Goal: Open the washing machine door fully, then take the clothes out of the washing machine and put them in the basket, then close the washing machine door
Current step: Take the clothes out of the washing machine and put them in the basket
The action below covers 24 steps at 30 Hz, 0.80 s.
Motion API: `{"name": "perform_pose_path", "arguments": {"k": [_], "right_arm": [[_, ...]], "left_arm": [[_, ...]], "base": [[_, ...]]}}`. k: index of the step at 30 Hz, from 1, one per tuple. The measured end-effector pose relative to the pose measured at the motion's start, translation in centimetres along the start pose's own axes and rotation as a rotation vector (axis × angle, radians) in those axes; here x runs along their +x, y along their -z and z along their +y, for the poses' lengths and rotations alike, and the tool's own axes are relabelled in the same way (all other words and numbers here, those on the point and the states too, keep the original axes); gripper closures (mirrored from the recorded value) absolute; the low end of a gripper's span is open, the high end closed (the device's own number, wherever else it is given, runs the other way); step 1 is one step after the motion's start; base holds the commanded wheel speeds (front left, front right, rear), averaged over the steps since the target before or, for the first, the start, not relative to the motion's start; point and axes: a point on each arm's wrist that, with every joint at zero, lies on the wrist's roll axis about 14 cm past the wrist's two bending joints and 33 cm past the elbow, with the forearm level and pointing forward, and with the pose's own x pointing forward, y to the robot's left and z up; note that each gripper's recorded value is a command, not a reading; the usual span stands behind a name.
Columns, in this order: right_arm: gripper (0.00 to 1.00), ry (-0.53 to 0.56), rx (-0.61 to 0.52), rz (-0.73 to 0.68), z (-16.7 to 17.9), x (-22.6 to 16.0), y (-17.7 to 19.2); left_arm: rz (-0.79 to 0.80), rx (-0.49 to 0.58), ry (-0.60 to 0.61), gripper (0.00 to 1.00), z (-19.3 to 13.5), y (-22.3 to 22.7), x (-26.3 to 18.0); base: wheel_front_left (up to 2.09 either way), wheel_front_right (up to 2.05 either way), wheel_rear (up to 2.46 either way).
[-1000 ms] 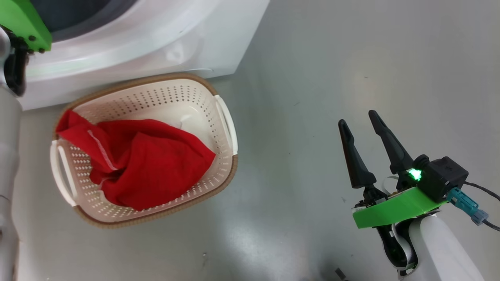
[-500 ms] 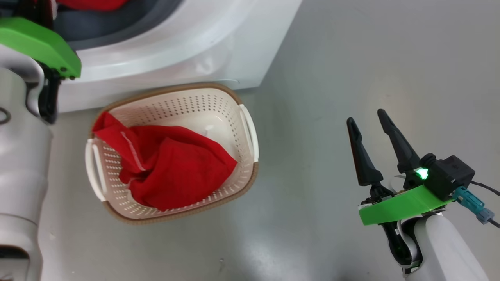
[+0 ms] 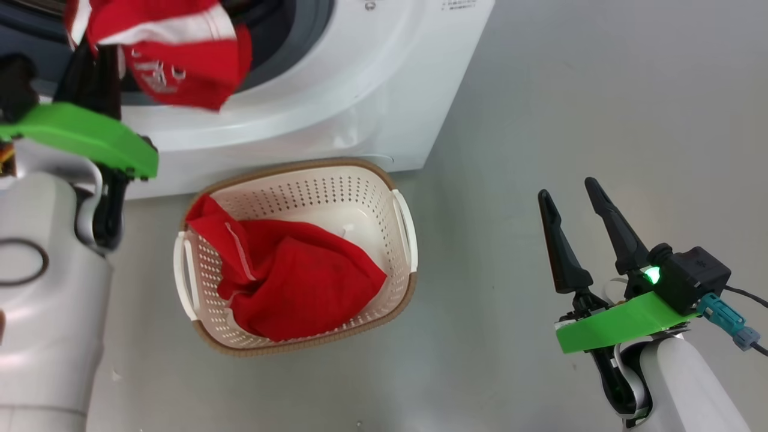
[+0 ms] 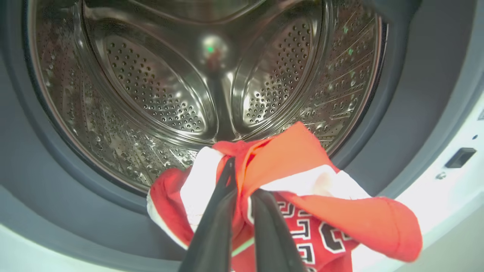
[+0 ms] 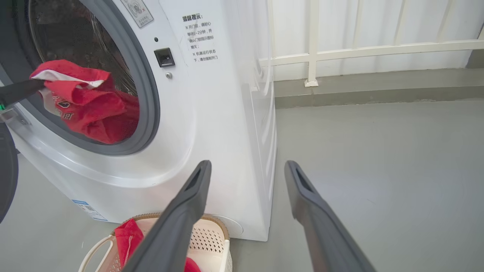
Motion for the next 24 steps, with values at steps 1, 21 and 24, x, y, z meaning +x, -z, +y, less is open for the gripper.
{"name": "perform_pose_path", "arguments": {"k": [1, 21, 24], "right_arm": [[0.00, -0.002, 0.000, -0.005, 0.1, 0.0, -0.2], [0.00, -0.038, -0.023, -0.072, 1.6, -2.0, -3.1], [0.00, -0.045, -0.022, -0.079, 2.0, -2.3, -3.4]], "left_arm": [[-0.012, -0.002, 0.001, 1.00, 0.0, -0.3, -0.3], [-0.152, 0.009, 0.003, 1.00, -2.3, -4.3, -9.4], [-0.168, 0.011, 0.002, 1.00, -2.7, -5.2, -10.7]], "base": [[0.00, 0.00, 0.00], [0.00, 0.00, 0.00], [0.00, 0.00, 0.00]]}}
